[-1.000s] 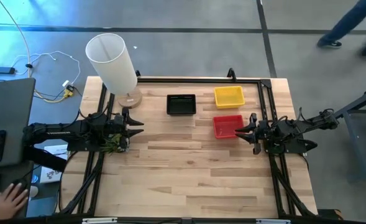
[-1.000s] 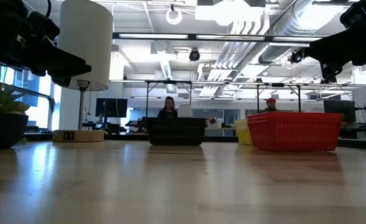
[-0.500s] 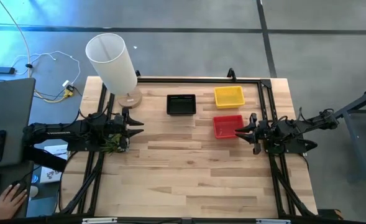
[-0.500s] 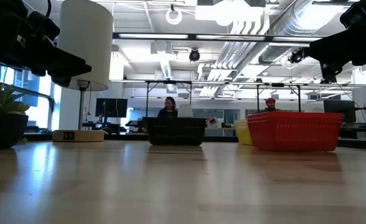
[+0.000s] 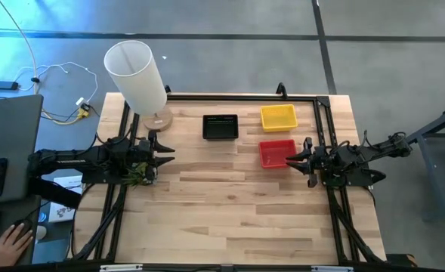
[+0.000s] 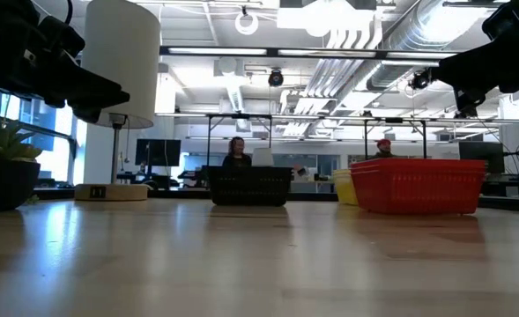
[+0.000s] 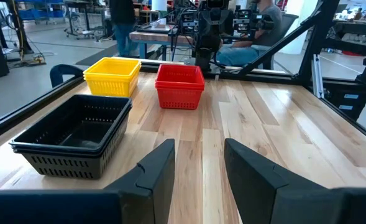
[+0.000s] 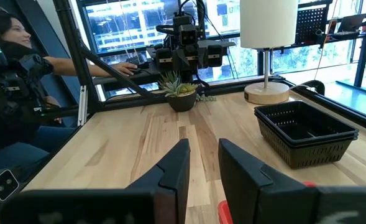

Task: Stack baskets by color
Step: Return to Home Position

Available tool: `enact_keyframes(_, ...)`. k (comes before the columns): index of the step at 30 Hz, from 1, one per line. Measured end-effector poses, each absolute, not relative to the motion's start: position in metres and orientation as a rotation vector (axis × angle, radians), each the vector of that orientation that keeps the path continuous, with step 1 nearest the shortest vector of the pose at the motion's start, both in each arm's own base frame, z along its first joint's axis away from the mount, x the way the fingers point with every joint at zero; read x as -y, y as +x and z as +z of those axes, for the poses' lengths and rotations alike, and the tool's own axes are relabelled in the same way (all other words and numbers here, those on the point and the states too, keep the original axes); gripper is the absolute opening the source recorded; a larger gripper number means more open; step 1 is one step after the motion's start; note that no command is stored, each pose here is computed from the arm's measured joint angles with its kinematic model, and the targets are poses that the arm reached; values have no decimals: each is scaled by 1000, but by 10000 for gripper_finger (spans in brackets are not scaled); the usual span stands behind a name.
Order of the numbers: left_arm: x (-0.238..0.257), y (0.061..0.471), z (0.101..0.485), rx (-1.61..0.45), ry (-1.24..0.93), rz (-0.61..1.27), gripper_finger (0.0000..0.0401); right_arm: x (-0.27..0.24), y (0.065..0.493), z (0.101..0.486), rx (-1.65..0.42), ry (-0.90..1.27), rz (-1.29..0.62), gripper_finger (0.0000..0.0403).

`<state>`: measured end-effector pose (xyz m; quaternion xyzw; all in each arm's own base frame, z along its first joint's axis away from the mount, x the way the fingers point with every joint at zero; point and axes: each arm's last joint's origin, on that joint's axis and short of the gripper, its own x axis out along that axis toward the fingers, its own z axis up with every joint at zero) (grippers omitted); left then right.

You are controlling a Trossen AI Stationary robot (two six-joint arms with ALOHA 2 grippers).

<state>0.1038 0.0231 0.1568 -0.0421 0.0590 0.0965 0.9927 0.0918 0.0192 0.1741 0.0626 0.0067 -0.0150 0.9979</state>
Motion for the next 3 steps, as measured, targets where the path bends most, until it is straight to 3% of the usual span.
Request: enact_keyframes(3,-23,104,157,-118,-84,193,129,-19,92,174,-13,125,-30,75)
